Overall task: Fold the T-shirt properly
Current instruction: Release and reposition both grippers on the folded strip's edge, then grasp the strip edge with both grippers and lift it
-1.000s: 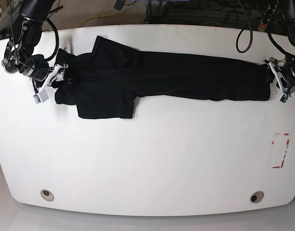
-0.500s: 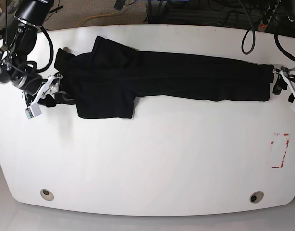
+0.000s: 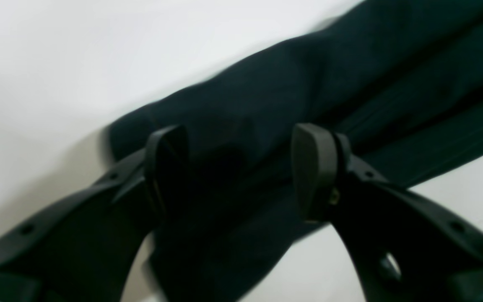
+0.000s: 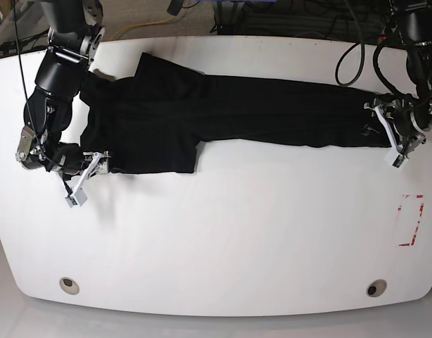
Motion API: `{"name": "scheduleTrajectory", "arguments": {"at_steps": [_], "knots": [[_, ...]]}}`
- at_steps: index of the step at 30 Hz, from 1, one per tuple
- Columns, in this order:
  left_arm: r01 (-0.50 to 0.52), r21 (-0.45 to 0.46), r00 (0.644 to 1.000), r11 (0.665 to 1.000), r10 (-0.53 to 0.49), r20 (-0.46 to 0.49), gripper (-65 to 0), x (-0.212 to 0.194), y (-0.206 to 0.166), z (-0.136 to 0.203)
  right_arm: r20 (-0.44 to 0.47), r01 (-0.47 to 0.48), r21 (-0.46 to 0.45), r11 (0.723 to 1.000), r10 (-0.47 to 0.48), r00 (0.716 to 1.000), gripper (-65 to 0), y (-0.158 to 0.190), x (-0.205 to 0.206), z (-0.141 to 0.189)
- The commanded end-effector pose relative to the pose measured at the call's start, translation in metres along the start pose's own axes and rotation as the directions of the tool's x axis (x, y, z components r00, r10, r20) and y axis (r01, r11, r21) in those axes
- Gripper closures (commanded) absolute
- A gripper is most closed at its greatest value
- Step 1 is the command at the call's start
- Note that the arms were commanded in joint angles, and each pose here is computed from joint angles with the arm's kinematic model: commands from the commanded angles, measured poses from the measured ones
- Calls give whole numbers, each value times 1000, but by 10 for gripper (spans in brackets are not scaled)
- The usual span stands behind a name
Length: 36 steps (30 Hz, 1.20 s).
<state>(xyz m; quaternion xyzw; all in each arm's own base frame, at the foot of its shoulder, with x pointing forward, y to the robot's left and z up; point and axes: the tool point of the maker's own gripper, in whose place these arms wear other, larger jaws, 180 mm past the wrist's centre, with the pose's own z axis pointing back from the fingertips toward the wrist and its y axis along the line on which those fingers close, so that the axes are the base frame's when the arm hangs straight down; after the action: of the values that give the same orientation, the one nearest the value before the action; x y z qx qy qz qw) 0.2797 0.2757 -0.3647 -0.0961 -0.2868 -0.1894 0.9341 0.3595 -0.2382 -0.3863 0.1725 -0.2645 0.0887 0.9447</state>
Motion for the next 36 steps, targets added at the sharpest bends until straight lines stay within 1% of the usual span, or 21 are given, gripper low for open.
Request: {"name": "scheduleTrajectory", "arguments": {"at_steps": [1, 6, 10, 12, 13, 14, 15, 16, 17, 18, 21, 23, 24, 26, 28, 29, 32, 36], "knots": [[-2, 16, 1000, 1000, 2, 18, -360, 3, 10, 5, 26, 7, -4, 1000, -7, 1000, -509, -3, 13, -4], [-16, 6, 1000, 1000, 16, -7, -360, -11, 7, 3, 8, 36, -2, 999, -36, 999, -509, -5, 4, -16], [-19, 5, 1000, 1000, 19, -14, -360, -15, 6, 3, 6, 43, 38, 998, -43, 999, -504, 13, 2, -29], [-20, 5, 1000, 1000, 20, -15, -360, -16, 6, 3, 11, 45, 52, 998, -45, 999, -458, 20, 3, -33], [-21, 5, 1000, 1000, 21, -16, -360, -16, 6, 3, 13, 45, 58, 997, -46, 999, -409, 22, 3, -35], [-23, 3, 999, 1000, 23, -23, -360, -20, 5, 2, 20, 45, 65, 997, -47, 999, -323, 26, 5, -36], [-25, 1, 999, 1000, 25, -29, -358, -22, 4, 2, 26, 46, 68, 997, -48, 999, -260, 27, 6, -37], [-25, 0, 999, 1000, 25, -30, -358, -23, 4, 2, 33, 47, 72, 996, -49, 998, -182, 28, 7, -38], [-24, -1, 999, 1000, 24, -30, -358, -23, 3, 2, 47, 47, 73, 996, -50, 998, -63, 29, 10, -38], [-24, -2, 999, 1000, 24, -32, -358, -24, 3, 2, 53, 46, 73, 996, -50, 997, 0, 29, 11, -38], [-22, 1, 999, 1000, 22, -40, -358, -26, 3, 1, 63, 48, 76, 996, -53, 997, 0, 29, 14, -37], [-13, 17, 998, 1000, 14, -58, -358, -29, 6, 1, 85, 26, 59, 998, -31, 996, 0, 28, 23, -29], [-5, 31, 997, 1000, 8, -74, -358, -32, 8, 1, 100, 0, 39, 999, -4, 995, 0, 27, 29, -21], [-2, 42, 996, 999, 6, -91, -358, -36, 6, -4, 106, -24, 1, 1000, 24, 994, 0, 24, 28, -7], [7, 58, 993, 998, 0, -115, -358, -42, 5, -8, 120, -44, -54, 998, 50, 992, 0, 18, 30, 14], [9, 62, 993, 998, -1, -122, -358, -43, 5, -8, 125, -50, -63, 997, 57, 990, 0, 19, 30, 20], [24, 82, 989, 996, -11, -150, -358, -49, 7, -9, 162, -56, -57, 997, 64, 985, 0, 27, 28, 40], [15, 73, 989, 997, -4, -147, -358, -49, 1, -14, 230, -54, -27, 998, 59, 971, 0, 34, 19, 61]]}}
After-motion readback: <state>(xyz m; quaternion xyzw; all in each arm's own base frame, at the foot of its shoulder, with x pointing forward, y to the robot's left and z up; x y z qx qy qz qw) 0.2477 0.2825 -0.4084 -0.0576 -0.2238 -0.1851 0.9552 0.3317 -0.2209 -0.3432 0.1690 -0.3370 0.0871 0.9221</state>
